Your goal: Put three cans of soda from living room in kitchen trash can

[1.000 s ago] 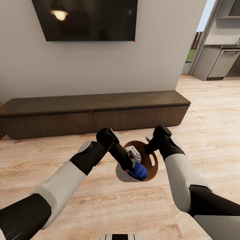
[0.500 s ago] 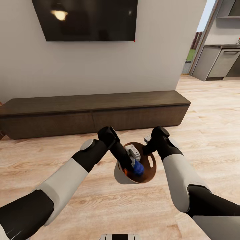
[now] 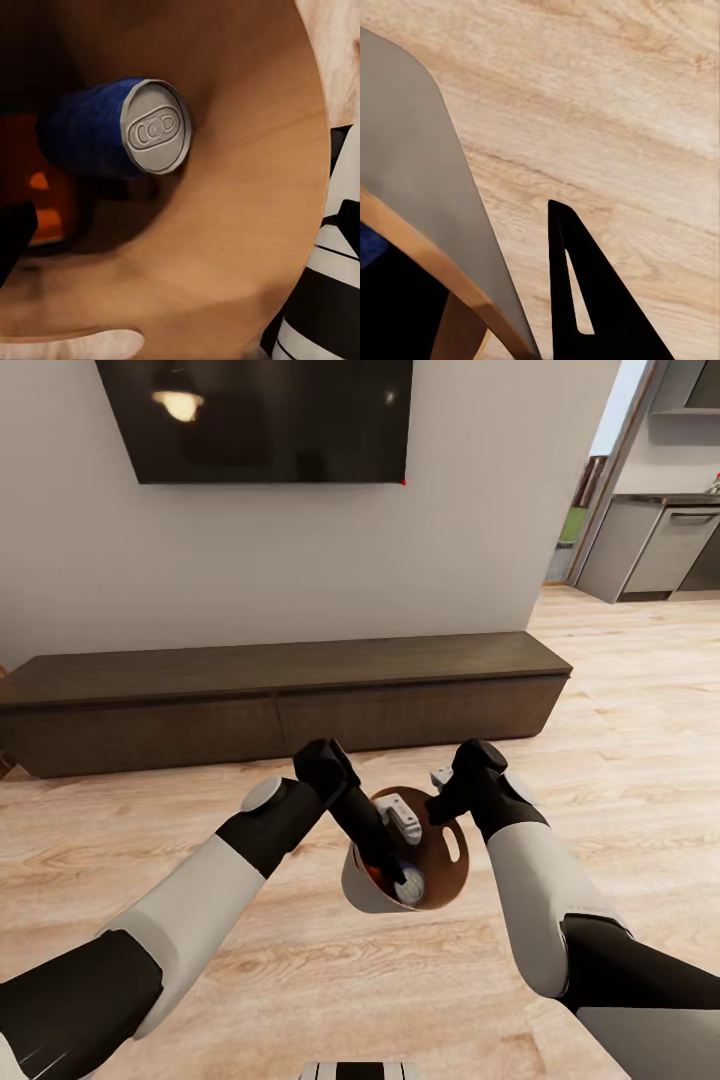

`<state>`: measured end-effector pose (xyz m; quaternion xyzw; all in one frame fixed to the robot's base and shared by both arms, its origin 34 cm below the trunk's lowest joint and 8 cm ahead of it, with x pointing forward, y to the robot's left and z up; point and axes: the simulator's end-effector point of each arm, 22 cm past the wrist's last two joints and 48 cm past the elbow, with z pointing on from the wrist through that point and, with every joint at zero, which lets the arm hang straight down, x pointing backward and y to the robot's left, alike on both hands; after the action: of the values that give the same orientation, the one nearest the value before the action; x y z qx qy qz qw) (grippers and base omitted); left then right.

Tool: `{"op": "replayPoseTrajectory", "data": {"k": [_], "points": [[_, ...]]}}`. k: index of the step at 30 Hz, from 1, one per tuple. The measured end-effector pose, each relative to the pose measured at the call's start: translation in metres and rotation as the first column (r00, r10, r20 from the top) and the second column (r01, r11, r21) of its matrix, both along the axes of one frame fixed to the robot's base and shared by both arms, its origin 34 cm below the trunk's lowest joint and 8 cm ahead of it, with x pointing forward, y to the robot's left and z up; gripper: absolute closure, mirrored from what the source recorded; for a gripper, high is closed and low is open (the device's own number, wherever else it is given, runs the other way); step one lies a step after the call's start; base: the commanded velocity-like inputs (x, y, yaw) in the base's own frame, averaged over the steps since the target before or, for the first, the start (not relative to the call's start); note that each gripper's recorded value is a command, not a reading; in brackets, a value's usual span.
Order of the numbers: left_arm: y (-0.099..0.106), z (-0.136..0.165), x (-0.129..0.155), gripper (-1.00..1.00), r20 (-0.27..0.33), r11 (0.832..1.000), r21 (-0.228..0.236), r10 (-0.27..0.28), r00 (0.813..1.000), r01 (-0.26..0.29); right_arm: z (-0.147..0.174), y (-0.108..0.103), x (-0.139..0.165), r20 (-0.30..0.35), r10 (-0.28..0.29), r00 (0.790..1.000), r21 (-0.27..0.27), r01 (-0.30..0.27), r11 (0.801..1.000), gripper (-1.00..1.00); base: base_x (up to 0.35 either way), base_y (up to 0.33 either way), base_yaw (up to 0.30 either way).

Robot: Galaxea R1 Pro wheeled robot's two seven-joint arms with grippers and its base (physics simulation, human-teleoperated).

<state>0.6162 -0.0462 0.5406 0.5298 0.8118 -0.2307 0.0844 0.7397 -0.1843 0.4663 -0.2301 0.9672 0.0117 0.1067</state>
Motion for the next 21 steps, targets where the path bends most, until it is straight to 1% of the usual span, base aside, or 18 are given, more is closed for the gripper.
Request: {"op": "replayPoseTrajectory", "data": {"k": [2,3,4,5,6,7,8,9,10,11,12,13,14,15,16,18,19,21], "points": [[0.002,0.003,0.002,-1.0,0.014,1.0,-0.005,0.001,1.0,-0.001,0.0,0.003,-0.001,-0.005,-0.007,1.0,0.015,0.007,1.0,1.0,0.0,0.0,0.0],[0.005,0.011,0.007,-1.0,0.056,1.0,-0.012,0.0,0.998,0.001,0.0,0.005,-0.001,-0.006,-0.009,1.0,0.026,0.009,1.0,1.0,0.0,0.0,0.0],[0.002,0.019,0.007,-1.0,0.072,1.0,-0.029,-0.008,0.997,0.01,0.0,0.007,-0.002,-0.01,-0.015,1.0,0.036,0.015,0.999,1.0,0.0,0.0,0.0],[-0.005,0.035,0.004,-1.0,0.096,0.997,-0.069,-0.027,0.995,0.033,0.001,0.007,-0.002,-0.011,-0.017,1.0,0.04,0.018,0.999,1.0,0.0,0.0,0.0],[-0.008,0.045,0.001,-1.0,0.106,0.995,-0.093,-0.037,0.994,0.047,0.0,0.006,-0.002,-0.01,-0.016,1.0,0.037,0.017,0.999,1.0,0.0,0.0,0.0],[-0.011,0.061,-0.005,-1.0,0.118,0.988,-0.141,-0.051,0.992,0.068,0.0,0.005,-0.001,-0.008,-0.014,1.0,0.031,0.014,0.999,1.0,0.0,0.0,0.0],[-0.01,0.074,-0.006,-1.0,0.14,0.981,-0.183,-0.041,0.989,0.066,0.0,0.003,-0.001,-0.006,-0.011,1.0,0.025,0.011,1.0,1.0,0.0,0.0,0.0],[-0.01,0.08,-0.006,-1.0,0.146,0.976,-0.209,-0.031,0.989,0.061,0.0,0.003,-0.001,-0.005,-0.01,1.0,0.023,0.011,1.0,1.0,0.0,0.0,0.0],[-0.009,0.092,-0.008,-1.0,0.143,0.961,-0.271,-0.01,0.99,0.049,0.0,0.003,-0.001,-0.006,-0.012,1.0,0.025,0.012,1.0,1.0,0.0,0.0,0.0],[-0.008,0.107,-0.012,-1.0,0.119,0.936,-0.351,0.004,0.993,0.038,0.0,0.004,-0.001,-0.008,-0.014,1.0,0.03,0.014,0.999,1.0,0.0,0.0,0.0],[-0.006,0.114,-0.015,-1.0,0.103,0.92,-0.391,0.007,0.995,0.034,0.0,0.005,-0.001,-0.01,-0.016,1.0,0.034,0.016,0.999,1.0,0.0,0.0,0.0],[0.001,0.125,-0.018,-1.0,0.069,0.89,-0.455,0.008,0.998,0.025,0.0,0.005,-0.002,-0.01,-0.017,1.0,0.035,0.017,0.999,1.0,0.0,0.0,0.0],[0.014,0.134,-0.021,-1.0,0.034,0.862,-0.506,0.005,0.999,0.013,0.0,0.004,-0.001,-0.009,-0.016,1.0,0.033,0.017,0.999,1.0,0.0,0.0,0.0],[0.022,0.137,-0.022,-1.0,0.017,0.849,-0.528,0.003,1.0,0.006,0.0,0.003,-0.001,-0.009,-0.016,1.0,0.031,0.016,0.999,1.0,0.0,0.0,0.0],[0.048,0.15,-0.023,-1.0,-0.027,0.81,-0.586,0.006,1.0,-0.021,0.0,0.003,-0.001,-0.008,-0.016,1.0,0.03,0.016,0.999,1.0,0.0,0.0,0.0],[0.077,0.159,-0.015,-1.0,-0.049,0.784,-0.617,0.037,0.998,-0.059,0.0,0.003,-0.001,-0.008,-0.017,1.0,0.031,0.017,0.999,1.0,0.0,0.0,0.0],[0.105,0.17,-0.007,-1.0,-0.06,0.756,-0.647,0.076,0.995,-0.097,0.0,0.003,-0.001,-0.009,-0.018,1.0,0.032,0.019,0.999,1.0,0.0,0.0,0.0],[0.139,0.183,0.003,-1.0,-0.066,0.727,-0.673,0.128,0.99,-0.139,0.0,0.003,-0.001,-0.01,-0.02,1.0,0.035,0.02,0.999,1.0,0.0,0.0,0.0]]}}
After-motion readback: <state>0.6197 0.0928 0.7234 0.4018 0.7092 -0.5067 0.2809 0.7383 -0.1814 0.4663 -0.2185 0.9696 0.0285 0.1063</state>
